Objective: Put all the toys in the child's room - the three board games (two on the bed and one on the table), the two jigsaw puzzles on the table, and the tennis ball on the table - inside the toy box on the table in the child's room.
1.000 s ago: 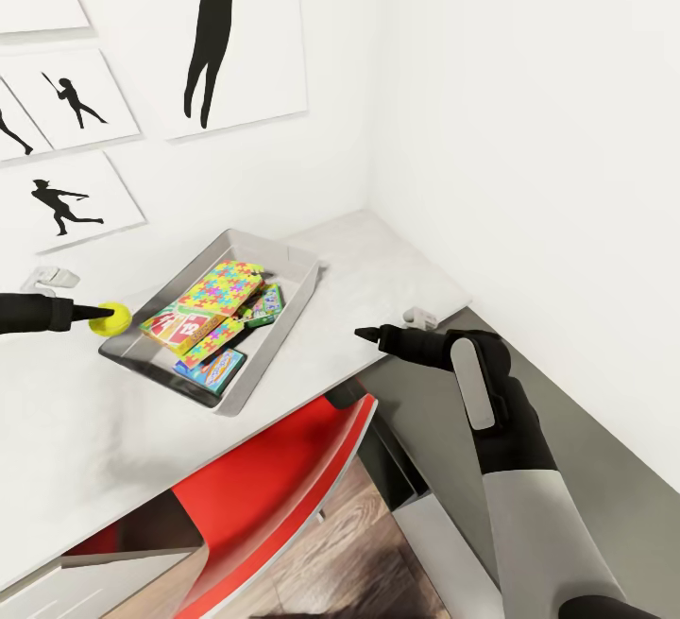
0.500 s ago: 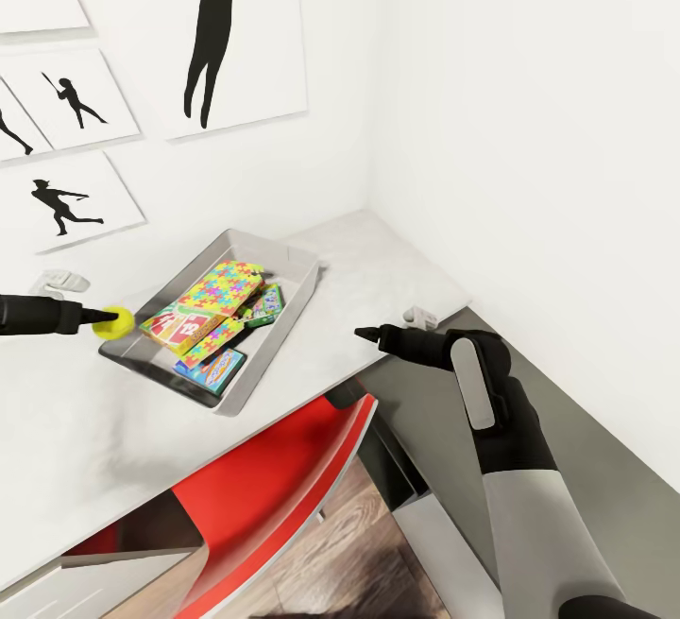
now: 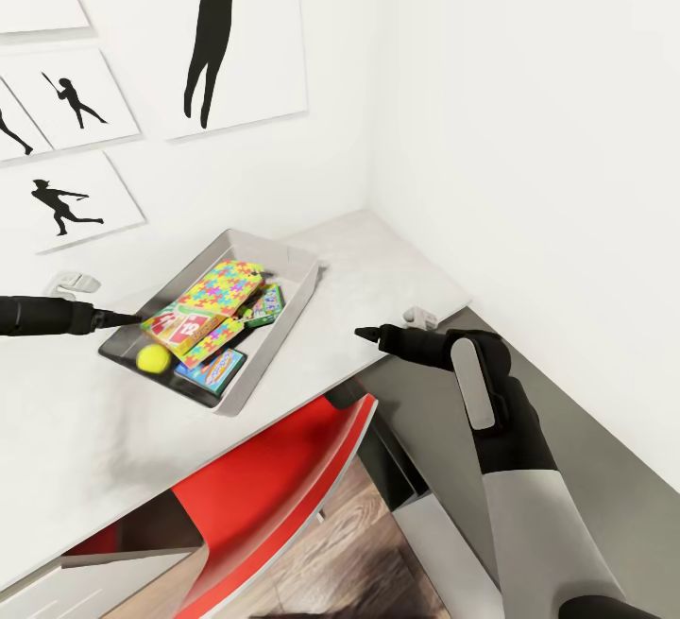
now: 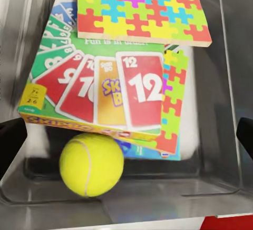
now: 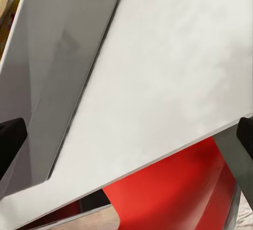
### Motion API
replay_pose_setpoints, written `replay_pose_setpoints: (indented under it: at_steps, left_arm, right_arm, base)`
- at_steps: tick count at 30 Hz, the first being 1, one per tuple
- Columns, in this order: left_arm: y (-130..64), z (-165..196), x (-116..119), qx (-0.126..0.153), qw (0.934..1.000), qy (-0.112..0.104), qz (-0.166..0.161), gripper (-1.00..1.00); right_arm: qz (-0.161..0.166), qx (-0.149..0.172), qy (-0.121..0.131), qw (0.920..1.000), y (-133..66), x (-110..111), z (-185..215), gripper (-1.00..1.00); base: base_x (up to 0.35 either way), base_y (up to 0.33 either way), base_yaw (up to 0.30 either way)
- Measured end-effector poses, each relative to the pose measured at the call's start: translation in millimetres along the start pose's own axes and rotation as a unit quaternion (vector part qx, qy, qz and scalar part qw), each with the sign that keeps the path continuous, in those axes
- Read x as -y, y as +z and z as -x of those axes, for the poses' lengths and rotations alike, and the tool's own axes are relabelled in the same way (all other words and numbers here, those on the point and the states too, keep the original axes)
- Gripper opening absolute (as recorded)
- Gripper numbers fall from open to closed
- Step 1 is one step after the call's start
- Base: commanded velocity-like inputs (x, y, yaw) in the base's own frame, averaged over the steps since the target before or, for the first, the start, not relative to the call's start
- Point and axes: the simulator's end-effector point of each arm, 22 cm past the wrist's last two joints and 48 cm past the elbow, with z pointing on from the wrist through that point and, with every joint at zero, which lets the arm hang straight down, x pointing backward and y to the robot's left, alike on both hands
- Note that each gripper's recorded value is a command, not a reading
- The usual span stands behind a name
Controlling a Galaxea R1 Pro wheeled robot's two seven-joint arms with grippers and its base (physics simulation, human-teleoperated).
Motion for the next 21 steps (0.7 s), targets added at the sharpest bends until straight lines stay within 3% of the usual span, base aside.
replay_pose_setpoints:
  at_steps: [8, 13, 18, 21]
  left_arm:
    - [-1.1, 0.8, -0.4, 0.002, 1.0, -0.001, 0.0, 1.0]
    - [-12.5, 6.2, -6.2, 0.017, 0.9998, -0.009, 0.0, 1.0]
    - [-50.1, 23.1, -30.1, 0.067, 0.9971, -0.03, 0.021, 1.0]
    - [-72.3, 28.3, -43.6, 0.084, 0.9952, -0.036, 0.036, 1.0]
  right_arm:
    - [0.0, 0.0, 0.0, 1.0, 0.0, 0.0, 0.0, 1.0]
    - [0.0, 0.0, 0.0, 1.0, 0.0, 0.0, 0.0, 1.0]
    - [0.0, 0.001, 0.001, 1.0, -0.5, 0.6, 0.5, 1.0]
    - [-0.002, 0.004, 0.005, 1.0, -1.9, 3.7, 2.3, 1.0]
  base:
    - [0.0, 0.0, 0.0]
    - [0.0, 0.0, 0.0]
    - [0.0, 0.0, 0.0]
    - [0.0, 0.0, 0.0]
